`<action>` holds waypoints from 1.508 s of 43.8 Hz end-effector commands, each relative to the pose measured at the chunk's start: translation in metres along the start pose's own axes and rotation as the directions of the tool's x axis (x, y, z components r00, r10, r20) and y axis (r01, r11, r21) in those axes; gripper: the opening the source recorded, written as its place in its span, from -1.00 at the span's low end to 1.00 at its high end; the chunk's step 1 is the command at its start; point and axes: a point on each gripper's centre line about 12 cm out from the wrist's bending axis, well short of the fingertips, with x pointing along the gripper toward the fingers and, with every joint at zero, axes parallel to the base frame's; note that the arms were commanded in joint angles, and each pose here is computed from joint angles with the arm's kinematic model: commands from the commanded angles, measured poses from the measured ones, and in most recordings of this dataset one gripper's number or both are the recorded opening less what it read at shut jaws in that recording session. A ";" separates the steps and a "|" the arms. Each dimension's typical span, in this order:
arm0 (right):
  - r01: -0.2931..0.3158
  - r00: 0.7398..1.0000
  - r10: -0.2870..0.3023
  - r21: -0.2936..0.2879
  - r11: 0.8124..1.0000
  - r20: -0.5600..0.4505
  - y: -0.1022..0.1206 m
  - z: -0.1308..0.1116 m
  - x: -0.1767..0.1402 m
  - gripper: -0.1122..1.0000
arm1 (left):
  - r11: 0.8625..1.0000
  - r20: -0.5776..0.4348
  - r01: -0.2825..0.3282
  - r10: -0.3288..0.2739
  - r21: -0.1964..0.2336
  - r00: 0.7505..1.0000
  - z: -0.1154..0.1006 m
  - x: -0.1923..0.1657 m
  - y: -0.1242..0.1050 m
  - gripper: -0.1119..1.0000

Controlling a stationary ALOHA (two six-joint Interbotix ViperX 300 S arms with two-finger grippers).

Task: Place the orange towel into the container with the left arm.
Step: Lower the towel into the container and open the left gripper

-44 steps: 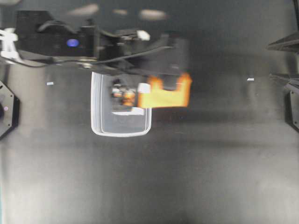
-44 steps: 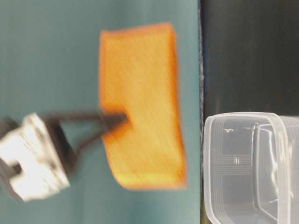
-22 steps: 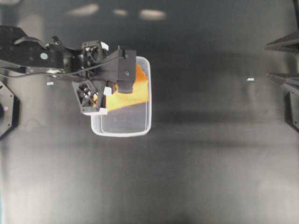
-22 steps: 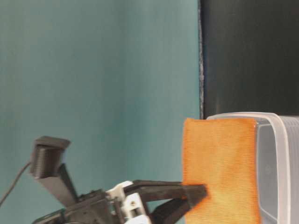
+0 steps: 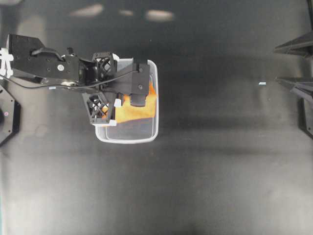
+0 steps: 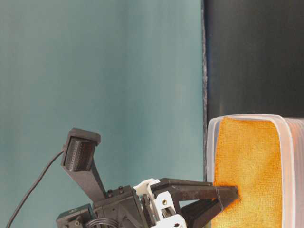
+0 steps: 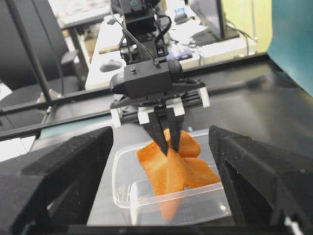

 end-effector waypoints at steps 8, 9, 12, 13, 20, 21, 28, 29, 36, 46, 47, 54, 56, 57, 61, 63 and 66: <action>0.000 1.000 0.000 0.003 1.000 0.009 0.000 0.003 0.002 0.58 | 1.000 0.021 -0.003 0.003 -0.002 1.000 0.004 -0.004 0.000 -0.60; 0.000 1.000 0.000 0.003 1.000 0.009 0.000 0.003 0.002 0.58 | 1.000 0.023 -0.003 0.003 0.001 1.000 0.004 -0.004 0.000 -0.47; 0.000 1.000 0.000 0.003 1.000 0.009 0.000 0.003 0.002 0.58 | 1.000 0.023 -0.003 0.003 0.001 1.000 0.004 -0.004 0.000 -0.14; 0.002 1.000 -0.002 0.003 1.000 0.010 0.000 0.003 0.002 0.58 | 1.000 0.021 -0.003 0.003 -0.002 1.000 0.004 -0.005 0.000 -0.03; 0.000 1.000 0.000 0.003 1.000 0.011 0.000 0.003 0.002 0.58 | 1.000 0.023 -0.004 0.004 -0.004 1.000 0.009 -0.009 0.001 0.70; 0.000 1.000 0.000 0.003 1.000 0.009 0.000 0.003 0.002 0.58 | 1.000 0.029 -0.003 0.003 -0.001 1.000 0.011 -0.012 0.000 0.75; 0.002 1.000 -0.002 0.003 1.000 0.010 0.000 0.003 0.002 0.58 | 1.000 0.102 -0.008 0.005 0.024 0.995 0.032 -0.053 -0.004 0.78; 0.002 1.000 -0.002 0.003 1.000 0.010 0.000 0.003 0.002 0.58 | 1.000 0.113 -0.008 0.005 0.024 0.994 0.034 -0.059 -0.004 0.78; 0.002 1.000 -0.002 0.002 1.000 0.010 0.000 0.003 0.002 0.58 | 0.999 0.213 -0.014 0.005 0.037 0.977 0.043 -0.111 -0.008 0.80; 0.002 1.000 -0.002 0.002 1.000 0.010 0.000 0.003 0.002 0.58 | 1.000 0.254 -0.015 0.008 0.026 0.967 0.021 -0.133 -0.009 0.80; 0.002 1.000 -0.002 0.002 1.000 0.010 0.000 0.003 0.002 0.57 | 1.000 0.252 -0.013 0.006 0.025 0.968 0.018 -0.133 -0.011 0.80; 0.000 1.000 0.000 0.002 1.000 0.011 0.000 0.003 0.002 0.58 | 1.000 0.269 -0.014 0.007 0.024 0.963 0.009 -0.136 -0.012 0.80; 0.000 1.000 0.000 0.002 1.000 0.011 0.000 0.004 0.002 0.58 | 1.000 0.273 -0.014 0.007 0.024 0.962 0.008 -0.136 -0.011 0.80; 0.002 1.000 -0.002 0.002 1.000 0.011 0.000 0.004 0.002 0.58 | 1.000 0.276 -0.015 0.008 0.021 0.961 0.007 -0.136 -0.011 0.80; 0.002 1.000 -0.002 0.002 1.000 0.011 0.000 0.004 0.002 0.58 | 1.000 0.279 -0.015 0.010 0.018 0.960 0.003 -0.137 -0.011 0.80; 0.002 1.000 -0.002 0.002 1.000 0.008 0.000 0.003 0.002 0.57 | 1.000 0.280 -0.014 0.009 0.018 0.960 0.002 -0.138 -0.011 0.79; 0.002 1.000 -0.002 0.002 1.000 0.007 0.000 0.003 0.002 0.58 | 1.000 0.275 -0.012 0.006 0.021 0.962 -0.002 -0.137 -0.013 0.79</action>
